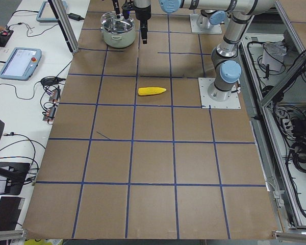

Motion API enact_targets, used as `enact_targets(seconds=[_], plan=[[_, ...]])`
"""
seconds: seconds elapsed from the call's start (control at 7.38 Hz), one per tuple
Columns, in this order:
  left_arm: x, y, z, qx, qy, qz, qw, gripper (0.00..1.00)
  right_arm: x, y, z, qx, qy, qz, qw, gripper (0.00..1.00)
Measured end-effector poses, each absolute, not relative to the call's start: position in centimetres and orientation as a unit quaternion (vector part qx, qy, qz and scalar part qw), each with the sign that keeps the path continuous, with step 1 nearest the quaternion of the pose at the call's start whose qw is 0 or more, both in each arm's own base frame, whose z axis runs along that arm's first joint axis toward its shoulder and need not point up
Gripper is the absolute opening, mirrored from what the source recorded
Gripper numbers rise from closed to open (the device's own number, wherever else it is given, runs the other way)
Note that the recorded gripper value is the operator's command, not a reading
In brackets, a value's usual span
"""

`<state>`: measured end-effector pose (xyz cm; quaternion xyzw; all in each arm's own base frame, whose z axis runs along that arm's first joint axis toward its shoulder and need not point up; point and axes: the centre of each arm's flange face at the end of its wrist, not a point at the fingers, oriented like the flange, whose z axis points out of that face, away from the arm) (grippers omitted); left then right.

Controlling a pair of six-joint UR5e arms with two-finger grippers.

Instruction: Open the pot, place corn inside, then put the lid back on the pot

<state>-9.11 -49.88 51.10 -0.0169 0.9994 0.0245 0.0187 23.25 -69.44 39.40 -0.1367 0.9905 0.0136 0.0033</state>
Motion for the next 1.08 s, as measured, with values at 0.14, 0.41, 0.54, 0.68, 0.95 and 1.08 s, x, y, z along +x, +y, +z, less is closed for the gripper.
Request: enact_targets(seconds=[0.14,0.41,0.54,0.68,0.95,1.08], plan=[[-9.1,-49.9,51.1,-0.017,0.999,0.024,0.019,1.0,22.4,-68.8,42.9,-0.136,0.99,0.022,0.003,0.3],[-9.1,-49.9,51.1,-0.017,0.999,0.025,0.018,1.0,18.1,-66.6,49.4,-0.129,0.99,0.052,0.01,0.3],[-9.1,-49.8,50.9,-0.017,0.999,0.028,0.018,1.0,15.1,-64.9,51.9,-0.125,0.99,0.067,0.015,0.29],[-8.7,-49.9,49.7,-0.016,0.999,0.039,0.017,1.0,13.1,-63.6,53.3,-0.122,0.989,0.079,0.019,0.28],[-5.2,-51.5,43.8,-0.029,0.997,0.065,0.003,1.0,12.4,-62.5,53.0,-0.122,0.987,0.098,0.025,0.27],[-3.5,-52.2,40.3,-0.027,0.997,0.067,-0.011,1.0,12.6,-61.7,52.7,-0.121,0.987,0.103,0.027,0.27]])
